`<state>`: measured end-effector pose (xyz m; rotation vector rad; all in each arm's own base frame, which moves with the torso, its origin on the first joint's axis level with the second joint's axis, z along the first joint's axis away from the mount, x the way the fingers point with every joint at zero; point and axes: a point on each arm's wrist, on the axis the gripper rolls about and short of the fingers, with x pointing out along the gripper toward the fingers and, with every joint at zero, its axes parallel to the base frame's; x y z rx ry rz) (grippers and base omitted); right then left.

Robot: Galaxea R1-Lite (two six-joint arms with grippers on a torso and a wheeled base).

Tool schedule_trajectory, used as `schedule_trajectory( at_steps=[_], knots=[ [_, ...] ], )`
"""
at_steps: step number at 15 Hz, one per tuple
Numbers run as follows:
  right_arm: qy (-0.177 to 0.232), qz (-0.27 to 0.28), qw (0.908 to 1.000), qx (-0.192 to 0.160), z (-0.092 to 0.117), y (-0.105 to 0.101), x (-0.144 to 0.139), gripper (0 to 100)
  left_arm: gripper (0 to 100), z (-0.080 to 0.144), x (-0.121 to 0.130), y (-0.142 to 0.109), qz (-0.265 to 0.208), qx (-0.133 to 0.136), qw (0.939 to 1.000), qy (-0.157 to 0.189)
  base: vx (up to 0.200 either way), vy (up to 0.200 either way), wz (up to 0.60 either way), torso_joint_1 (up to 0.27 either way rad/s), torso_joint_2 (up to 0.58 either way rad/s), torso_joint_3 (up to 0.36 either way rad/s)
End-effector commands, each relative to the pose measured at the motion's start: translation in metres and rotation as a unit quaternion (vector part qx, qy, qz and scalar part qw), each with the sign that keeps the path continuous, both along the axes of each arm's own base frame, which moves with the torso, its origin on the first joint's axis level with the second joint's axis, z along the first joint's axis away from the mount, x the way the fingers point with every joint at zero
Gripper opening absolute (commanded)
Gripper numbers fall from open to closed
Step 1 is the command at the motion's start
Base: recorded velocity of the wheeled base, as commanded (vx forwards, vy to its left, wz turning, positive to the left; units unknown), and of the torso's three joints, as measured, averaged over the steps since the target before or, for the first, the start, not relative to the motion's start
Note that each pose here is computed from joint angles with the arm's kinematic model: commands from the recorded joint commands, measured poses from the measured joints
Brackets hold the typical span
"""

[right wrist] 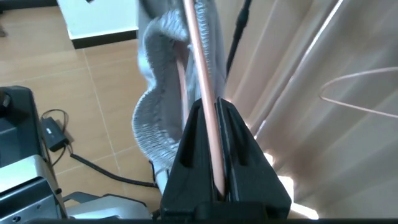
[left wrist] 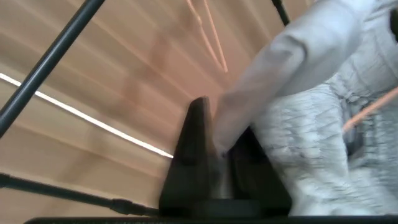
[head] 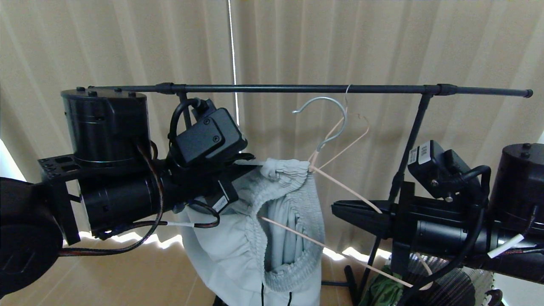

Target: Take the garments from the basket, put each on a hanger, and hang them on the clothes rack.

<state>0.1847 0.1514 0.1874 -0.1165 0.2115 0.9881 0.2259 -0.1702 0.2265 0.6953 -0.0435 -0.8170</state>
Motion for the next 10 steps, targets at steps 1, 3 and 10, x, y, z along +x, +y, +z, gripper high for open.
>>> schedule_trajectory(
  at_steps=[1, 3, 10],
  knots=[
    [-0.001, 0.002, 1.0000, 0.002, 0.0006, 0.0005, 0.0000, 0, 0, -0.0008, 0.0001, -0.0008, -0.004, 0.000, 1.0000, 0.001, 0.000, 0.000, 0.00, 0.000, 0.00, 0.000],
    [-0.002, 0.002, 1.0000, 0.002, 0.0008, 0.0005, 0.0000, 0, 0, -0.0016, 0.0018, 0.0011, 0.001, 0.001, 1.0000, 0.003, 0.000, 0.000, 0.00, 0.000, 0.00, 0.000],
    [-0.007, -0.001, 1.0000, 0.004, 0.0025, -0.0002, -0.0007, 100, 0, -0.0067, 0.0028, 0.0049, 0.011, -0.011, 0.9998, -0.012, 0.000, 0.000, 0.00, 0.000, 0.00, 0.000]
  ],
)
